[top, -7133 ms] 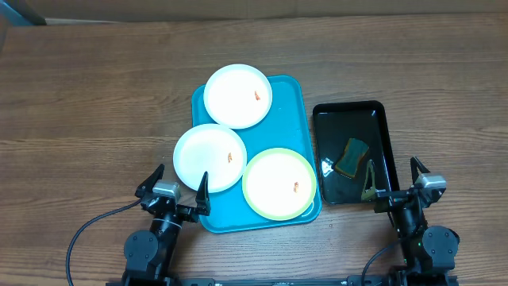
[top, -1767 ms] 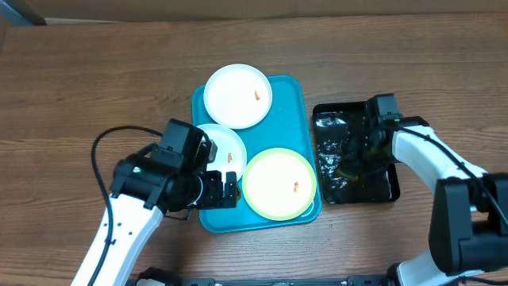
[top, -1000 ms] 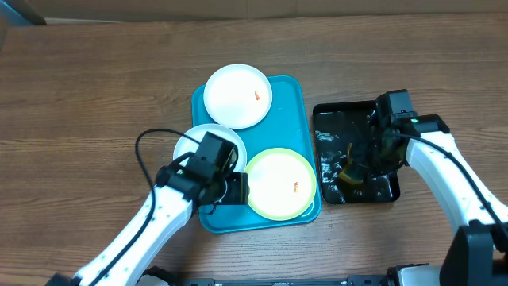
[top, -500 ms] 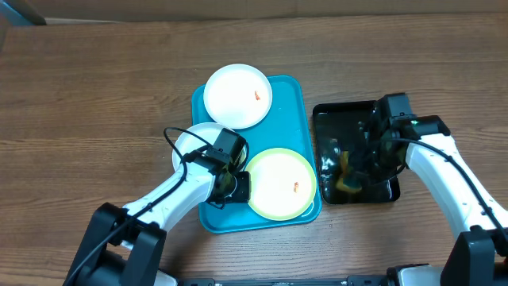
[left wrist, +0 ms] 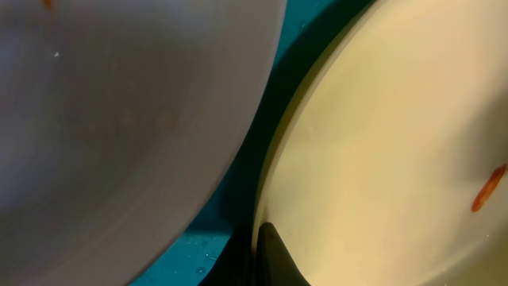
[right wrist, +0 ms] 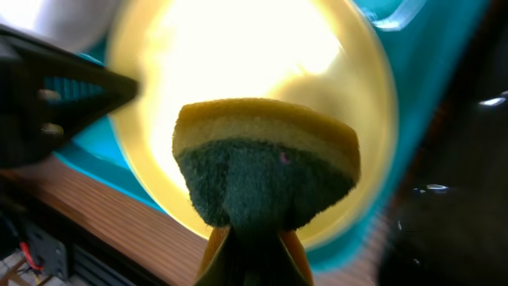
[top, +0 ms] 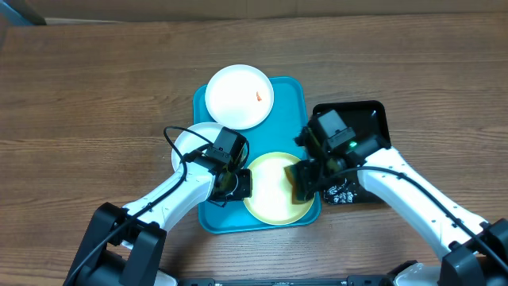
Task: Clean dirty plates on tray and stack at the side
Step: 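Scrub the yellow plate with the sponge held in the right gripper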
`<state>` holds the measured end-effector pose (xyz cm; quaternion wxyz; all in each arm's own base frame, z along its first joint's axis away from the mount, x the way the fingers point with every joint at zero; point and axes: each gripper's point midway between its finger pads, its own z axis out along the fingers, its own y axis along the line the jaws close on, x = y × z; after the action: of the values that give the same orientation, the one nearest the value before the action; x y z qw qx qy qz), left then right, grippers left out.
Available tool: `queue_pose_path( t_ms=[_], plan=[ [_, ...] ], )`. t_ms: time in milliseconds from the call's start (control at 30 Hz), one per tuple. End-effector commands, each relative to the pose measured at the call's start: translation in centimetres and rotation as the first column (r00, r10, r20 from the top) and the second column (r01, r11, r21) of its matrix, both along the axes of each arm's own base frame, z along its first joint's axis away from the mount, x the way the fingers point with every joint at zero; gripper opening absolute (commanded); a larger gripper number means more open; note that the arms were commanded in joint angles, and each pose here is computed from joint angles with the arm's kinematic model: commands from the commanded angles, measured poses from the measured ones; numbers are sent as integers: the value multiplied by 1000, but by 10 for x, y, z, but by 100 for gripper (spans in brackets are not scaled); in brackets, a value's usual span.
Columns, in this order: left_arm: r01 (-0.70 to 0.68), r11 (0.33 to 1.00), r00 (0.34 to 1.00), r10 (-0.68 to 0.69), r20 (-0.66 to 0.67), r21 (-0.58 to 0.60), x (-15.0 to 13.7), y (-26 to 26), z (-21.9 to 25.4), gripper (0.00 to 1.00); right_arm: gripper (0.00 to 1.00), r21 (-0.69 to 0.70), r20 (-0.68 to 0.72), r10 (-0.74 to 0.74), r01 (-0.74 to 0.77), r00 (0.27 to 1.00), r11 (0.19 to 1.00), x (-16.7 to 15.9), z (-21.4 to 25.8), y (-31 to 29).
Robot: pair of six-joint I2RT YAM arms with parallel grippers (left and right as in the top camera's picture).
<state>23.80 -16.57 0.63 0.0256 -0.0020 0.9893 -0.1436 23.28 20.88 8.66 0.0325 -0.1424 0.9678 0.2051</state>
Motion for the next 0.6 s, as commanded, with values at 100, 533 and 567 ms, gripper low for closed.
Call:
queue_pose_path(
  t_ms=[100,533,567],
  plan=[
    [-20,1000,999,19,-29,-17,-4,-4,-2,4,4,72,-4,-154,154,988,985,9,5,30],
    [-52,999,998,51,-44,-9,-6,-2,-3,4,4,-138,-152,-453,435,879,890,-5,-54,24],
    [-52,999,998,52,-44,-9,-6,-2,-3,4,4,-146,-162,-462,441,872,885,-7,-59,24]
  ],
)
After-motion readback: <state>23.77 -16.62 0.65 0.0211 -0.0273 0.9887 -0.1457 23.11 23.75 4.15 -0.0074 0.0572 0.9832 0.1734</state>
